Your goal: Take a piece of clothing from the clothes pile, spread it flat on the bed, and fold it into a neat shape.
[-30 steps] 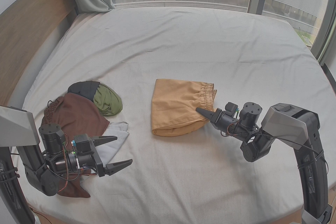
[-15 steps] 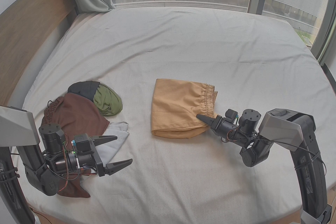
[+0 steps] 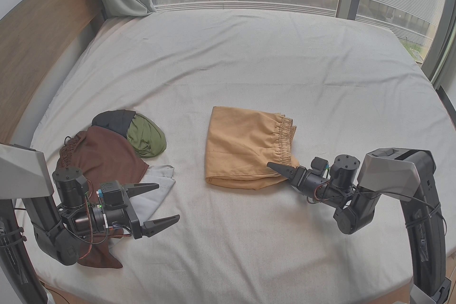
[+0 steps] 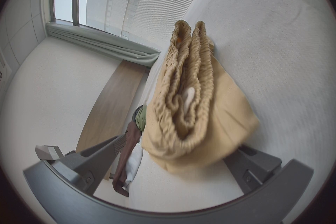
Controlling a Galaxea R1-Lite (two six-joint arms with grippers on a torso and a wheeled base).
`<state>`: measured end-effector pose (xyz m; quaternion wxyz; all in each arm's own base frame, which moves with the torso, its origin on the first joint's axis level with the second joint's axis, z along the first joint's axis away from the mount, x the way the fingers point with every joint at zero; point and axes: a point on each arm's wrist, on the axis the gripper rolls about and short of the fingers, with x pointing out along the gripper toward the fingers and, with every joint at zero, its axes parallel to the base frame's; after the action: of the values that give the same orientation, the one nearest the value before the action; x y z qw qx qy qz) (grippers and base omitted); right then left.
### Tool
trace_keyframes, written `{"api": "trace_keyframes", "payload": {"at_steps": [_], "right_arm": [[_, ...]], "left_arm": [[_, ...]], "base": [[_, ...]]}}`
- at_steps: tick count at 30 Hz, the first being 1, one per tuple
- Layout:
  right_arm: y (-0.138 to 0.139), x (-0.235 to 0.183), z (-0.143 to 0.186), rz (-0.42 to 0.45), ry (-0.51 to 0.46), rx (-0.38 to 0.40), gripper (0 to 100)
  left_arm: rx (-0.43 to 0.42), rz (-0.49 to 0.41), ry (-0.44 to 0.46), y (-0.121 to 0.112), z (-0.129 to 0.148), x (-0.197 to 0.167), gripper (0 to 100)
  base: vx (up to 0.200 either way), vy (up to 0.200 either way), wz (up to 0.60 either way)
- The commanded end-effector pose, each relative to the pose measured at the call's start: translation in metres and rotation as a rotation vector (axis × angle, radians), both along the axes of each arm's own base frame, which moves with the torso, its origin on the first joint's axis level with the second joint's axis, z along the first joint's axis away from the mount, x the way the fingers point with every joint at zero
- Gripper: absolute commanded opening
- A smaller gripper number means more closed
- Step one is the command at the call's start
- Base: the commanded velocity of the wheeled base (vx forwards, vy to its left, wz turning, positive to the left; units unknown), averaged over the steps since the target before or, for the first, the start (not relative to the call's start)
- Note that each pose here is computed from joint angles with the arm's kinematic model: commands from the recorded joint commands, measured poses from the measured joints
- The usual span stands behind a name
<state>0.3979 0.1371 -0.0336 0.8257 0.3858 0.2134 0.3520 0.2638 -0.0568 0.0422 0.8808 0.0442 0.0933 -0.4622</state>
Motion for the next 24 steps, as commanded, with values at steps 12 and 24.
{"api": "trace_keyframes", "payload": {"at_steps": [12,24], "right_arm": [[-0.012,-0.074,0.092,0.081,-0.119,-0.058,100],[0.0,-0.035,0.124,0.079,-0.231,0.043,100]], "left_arm": [[-0.001,0.005,-0.013,0.0,0.002,0.001,100],[-0.001,0.006,-0.013,0.001,0.002,0.001,100]], "base": [[0.0,0.0,0.0],[0.0,0.0,0.0]]}}
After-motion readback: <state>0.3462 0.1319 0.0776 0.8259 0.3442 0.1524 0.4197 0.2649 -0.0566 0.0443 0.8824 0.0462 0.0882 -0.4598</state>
